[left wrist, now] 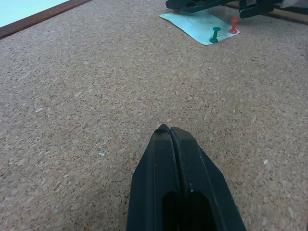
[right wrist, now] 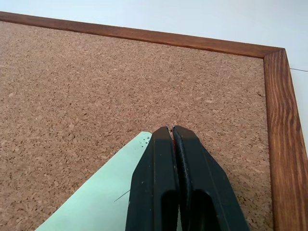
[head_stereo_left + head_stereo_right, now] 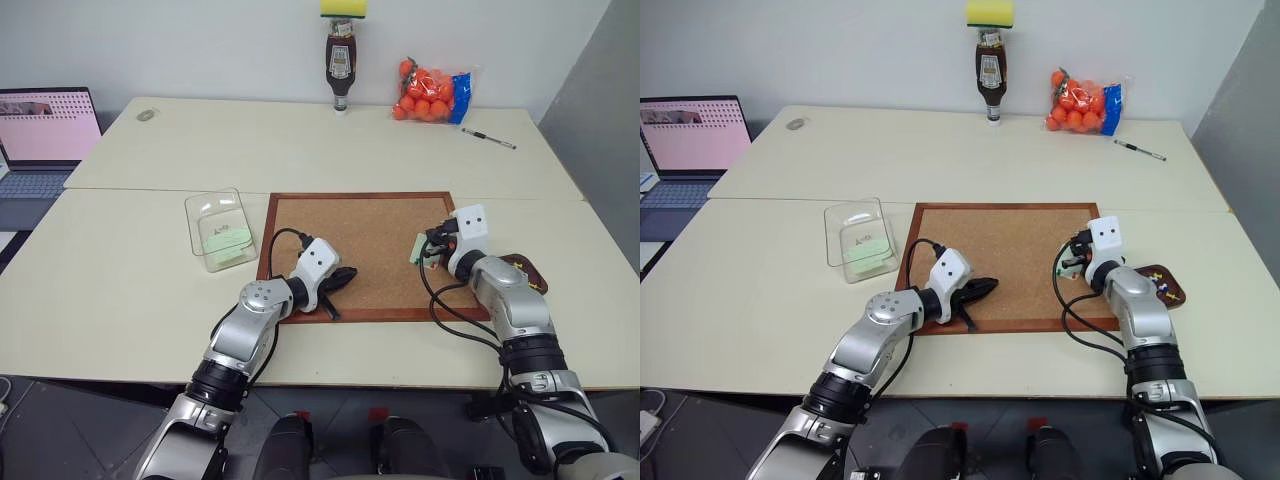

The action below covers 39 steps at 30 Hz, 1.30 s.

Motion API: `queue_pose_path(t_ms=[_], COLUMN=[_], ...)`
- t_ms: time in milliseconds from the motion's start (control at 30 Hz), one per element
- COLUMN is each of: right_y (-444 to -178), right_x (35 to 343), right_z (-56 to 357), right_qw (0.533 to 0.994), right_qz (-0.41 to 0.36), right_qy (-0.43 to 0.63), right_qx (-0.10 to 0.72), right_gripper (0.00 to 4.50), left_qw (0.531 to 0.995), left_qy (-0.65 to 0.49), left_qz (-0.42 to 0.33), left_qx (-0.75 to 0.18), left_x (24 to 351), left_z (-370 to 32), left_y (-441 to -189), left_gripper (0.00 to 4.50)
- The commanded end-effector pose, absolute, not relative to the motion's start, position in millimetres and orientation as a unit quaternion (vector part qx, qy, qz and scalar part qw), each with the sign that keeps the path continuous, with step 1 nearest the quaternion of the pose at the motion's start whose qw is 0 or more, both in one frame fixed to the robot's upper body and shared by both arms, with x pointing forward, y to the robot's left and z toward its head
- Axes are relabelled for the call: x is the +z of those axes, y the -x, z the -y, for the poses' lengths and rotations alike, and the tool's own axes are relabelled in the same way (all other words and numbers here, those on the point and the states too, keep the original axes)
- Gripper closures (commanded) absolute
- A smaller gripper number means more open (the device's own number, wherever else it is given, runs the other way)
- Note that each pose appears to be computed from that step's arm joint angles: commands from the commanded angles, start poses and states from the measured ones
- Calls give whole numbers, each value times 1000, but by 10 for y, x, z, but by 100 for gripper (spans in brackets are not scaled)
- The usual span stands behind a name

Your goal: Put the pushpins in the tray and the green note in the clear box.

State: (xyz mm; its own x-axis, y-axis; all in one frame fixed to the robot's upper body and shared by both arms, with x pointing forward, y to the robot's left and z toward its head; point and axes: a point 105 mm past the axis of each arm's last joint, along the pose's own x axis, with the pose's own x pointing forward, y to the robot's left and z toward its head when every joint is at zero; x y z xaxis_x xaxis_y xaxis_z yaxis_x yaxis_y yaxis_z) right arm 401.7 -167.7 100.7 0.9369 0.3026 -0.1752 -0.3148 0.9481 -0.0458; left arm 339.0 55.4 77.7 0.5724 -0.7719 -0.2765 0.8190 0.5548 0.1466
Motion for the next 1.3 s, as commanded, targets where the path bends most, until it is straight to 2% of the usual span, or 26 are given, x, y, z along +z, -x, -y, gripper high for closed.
queue_pose_path(t_ms=[33,400,633,700,900,1067,1300], right_y=[-4014,-3934,-3829,-3718,-3317,-3142,-2966], right_x=[1475,1495,1645,1695,1597,1425,1240], right_z=[1588,1574,1698,1822,2315,2601,2801], right_qw=[985,986,988,990,996,995,992], right_qz=[13,25,48,55,22,-18,-60], right_qy=[39,40,45,48,79,93,102], right_qx=[167,162,141,121,41,-14,-49], right_gripper=[449,449,449,449,449,449,449], left_qw=[866,864,862,861,858,854,853], left_qy=[-139,-141,-143,-144,-147,-153,-155], left_qz=[-115,-120,-117,-114,-110,-108,-105], left_qx=[-467,-468,-471,-474,-480,-485,-486], left_x=[649,624,628,632,623,613,616], left_z=[-511,-520,-504,-491,-465,-462,-451], left_y=[-3327,-3316,-3305,-3295,-3278,-3271,-3271], left_gripper=[450,450,450,450,450,450,450])
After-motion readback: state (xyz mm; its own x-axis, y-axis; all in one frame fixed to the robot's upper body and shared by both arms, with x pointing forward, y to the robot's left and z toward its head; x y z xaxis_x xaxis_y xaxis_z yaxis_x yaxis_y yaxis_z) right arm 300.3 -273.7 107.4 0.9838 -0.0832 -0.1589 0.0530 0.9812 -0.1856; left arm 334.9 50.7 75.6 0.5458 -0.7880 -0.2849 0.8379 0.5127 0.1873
